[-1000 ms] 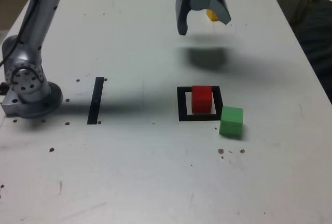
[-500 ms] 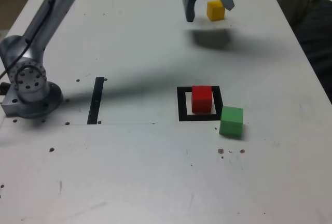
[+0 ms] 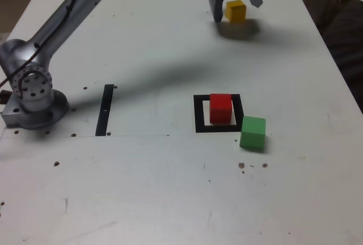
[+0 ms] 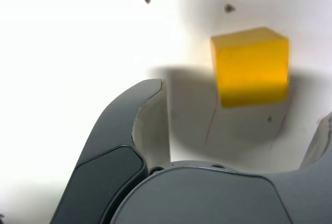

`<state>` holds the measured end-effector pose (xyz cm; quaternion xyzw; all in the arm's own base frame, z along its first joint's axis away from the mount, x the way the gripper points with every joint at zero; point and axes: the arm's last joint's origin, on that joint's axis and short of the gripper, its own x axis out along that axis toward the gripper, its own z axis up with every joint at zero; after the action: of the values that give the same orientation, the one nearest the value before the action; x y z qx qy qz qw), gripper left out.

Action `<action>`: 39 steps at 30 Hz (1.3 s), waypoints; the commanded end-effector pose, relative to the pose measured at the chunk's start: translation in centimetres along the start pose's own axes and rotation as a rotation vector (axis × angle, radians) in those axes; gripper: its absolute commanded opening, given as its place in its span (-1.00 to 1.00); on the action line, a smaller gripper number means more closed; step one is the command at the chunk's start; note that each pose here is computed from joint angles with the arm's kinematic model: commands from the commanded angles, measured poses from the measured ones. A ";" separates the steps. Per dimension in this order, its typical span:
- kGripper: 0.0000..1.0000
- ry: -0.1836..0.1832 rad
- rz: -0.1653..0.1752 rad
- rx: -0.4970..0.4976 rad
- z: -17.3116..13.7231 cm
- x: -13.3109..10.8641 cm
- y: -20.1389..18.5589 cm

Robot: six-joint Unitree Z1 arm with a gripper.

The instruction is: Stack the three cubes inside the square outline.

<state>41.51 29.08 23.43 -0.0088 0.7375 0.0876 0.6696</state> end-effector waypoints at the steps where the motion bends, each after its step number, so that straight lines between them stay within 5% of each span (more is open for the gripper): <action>1: 0.98 -0.004 -0.005 -0.010 0.2 0.5 0.7; 15: 0.77 -0.038 0.001 -0.064 1.1 2.5 2.6; 27: -0.38 -0.040 0.044 -0.073 1.2 2.1 2.7; 39: -0.44 -0.041 0.037 -0.063 1.3 2.0 2.4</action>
<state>42.23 31.91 21.38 -0.0157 0.7217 0.1243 0.6807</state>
